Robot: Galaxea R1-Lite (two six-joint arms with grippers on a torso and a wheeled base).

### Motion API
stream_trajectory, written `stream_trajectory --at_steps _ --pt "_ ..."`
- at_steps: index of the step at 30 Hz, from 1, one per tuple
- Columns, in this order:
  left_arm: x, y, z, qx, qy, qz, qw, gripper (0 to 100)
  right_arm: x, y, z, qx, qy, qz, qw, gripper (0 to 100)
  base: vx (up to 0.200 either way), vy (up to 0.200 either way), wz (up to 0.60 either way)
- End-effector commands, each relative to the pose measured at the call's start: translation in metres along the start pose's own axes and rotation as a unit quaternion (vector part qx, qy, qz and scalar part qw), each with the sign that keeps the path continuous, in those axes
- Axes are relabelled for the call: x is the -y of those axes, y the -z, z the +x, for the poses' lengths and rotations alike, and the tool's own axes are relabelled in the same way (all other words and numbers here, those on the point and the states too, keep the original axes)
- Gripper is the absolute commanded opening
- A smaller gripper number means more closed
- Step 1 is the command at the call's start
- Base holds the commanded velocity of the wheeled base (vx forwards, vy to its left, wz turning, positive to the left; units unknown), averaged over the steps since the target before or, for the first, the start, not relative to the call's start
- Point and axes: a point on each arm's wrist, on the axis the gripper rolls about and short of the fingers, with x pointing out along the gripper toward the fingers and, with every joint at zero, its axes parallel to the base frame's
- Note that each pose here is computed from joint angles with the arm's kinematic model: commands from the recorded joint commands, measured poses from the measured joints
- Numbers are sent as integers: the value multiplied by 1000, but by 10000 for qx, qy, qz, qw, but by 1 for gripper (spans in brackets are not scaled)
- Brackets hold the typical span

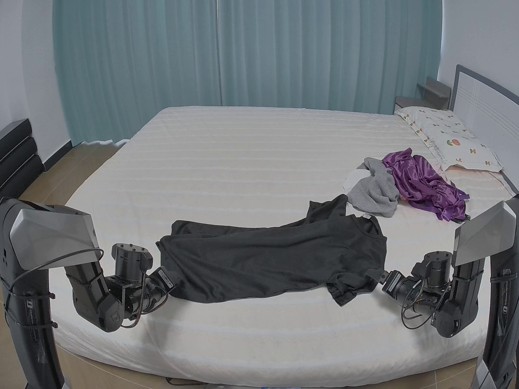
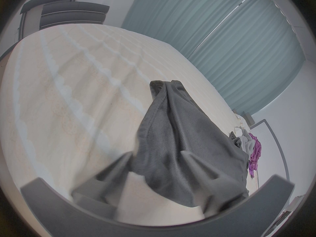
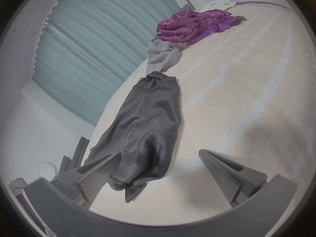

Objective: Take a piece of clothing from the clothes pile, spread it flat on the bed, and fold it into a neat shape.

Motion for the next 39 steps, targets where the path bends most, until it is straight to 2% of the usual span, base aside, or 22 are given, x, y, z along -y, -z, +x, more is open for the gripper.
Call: stream_trajectory --at_steps 1,15,20,25,28,33,38,39 --pt "-1 0 -4 -11 -20 0 10000 0 2 2 2 -4 -2 6 10000 100 0 0 0" --pt "14 -22 -43 100 8 207 9997 0 0 0 1 23 -29 2 10000 100 0 0 0" --pt "10 -23 -48 -31 -201 422 9989 0 0 0 1 17 -24 2 10000 100 0 0 0" --pt "15 -34 -62 173 -106 406 9990 0 -3 3 2 -11 -80 -27 10000 100 0 0 0" --pt "19 -38 -73 146 -133 424 9989 0 -4 6 4 -57 -100 -60 9999 100 0 0 0" --pt "23 -42 -87 129 -149 426 9989 0 -10 15 21 -59 -186 -173 9997 100 0 0 0" --pt "20 -43 -84 100 -210 468 9986 0 -9 16 39 78 -202 -197 9996 100 0 0 0" --pt "19 -44 -84 117 -218 453 9987 0 -10 15 41 105 -230 -206 9995 0 0 0 0"
